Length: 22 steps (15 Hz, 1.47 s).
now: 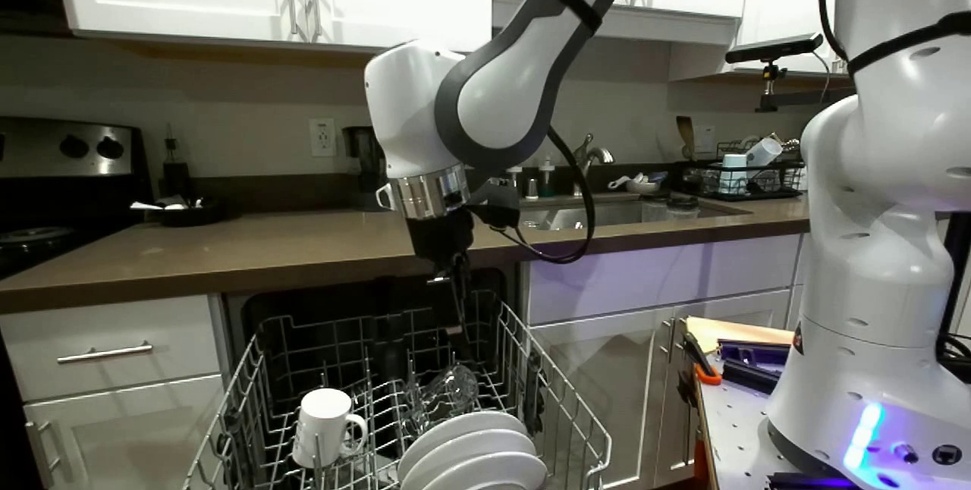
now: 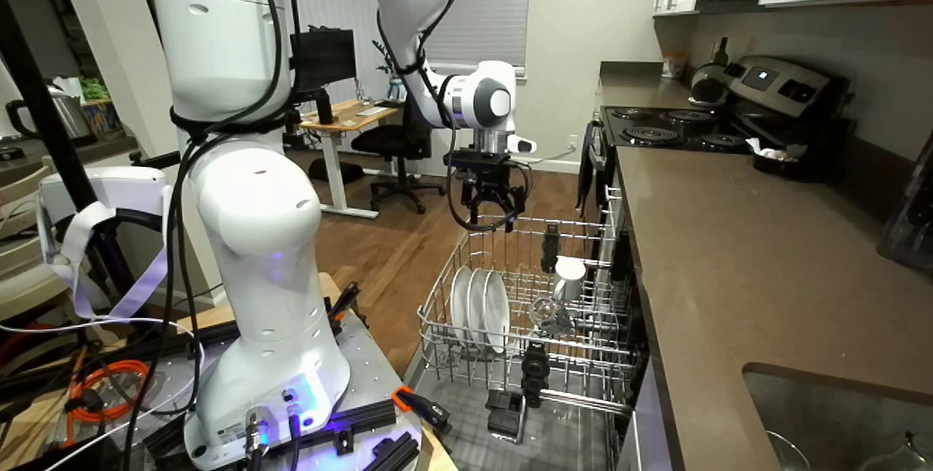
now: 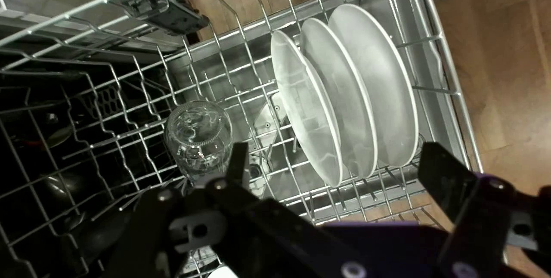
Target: Remove one plate from the dishwasher and put it on the right side of the countertop
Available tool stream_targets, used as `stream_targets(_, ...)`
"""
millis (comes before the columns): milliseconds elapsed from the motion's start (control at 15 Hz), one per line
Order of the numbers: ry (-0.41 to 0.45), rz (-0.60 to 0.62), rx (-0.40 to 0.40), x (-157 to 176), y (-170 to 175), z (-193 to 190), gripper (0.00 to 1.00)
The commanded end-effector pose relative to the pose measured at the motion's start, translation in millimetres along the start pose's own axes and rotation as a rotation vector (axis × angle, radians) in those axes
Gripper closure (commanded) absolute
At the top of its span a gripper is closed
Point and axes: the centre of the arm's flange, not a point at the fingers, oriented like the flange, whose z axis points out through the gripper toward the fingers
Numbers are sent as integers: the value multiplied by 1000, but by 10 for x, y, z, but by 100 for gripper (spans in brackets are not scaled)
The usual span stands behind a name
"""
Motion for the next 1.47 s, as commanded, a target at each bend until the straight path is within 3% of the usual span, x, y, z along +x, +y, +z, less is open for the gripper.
stream_targets(0, 0, 0, 1, 14, 1, 6, 0)
stream_targets(200, 27, -10, -8, 29, -41, 18, 0)
stream_targets(800, 89, -113, 13, 243, -134, 530, 0)
stream_targets(1400, 33, -282, 45, 430, 148, 1160, 0)
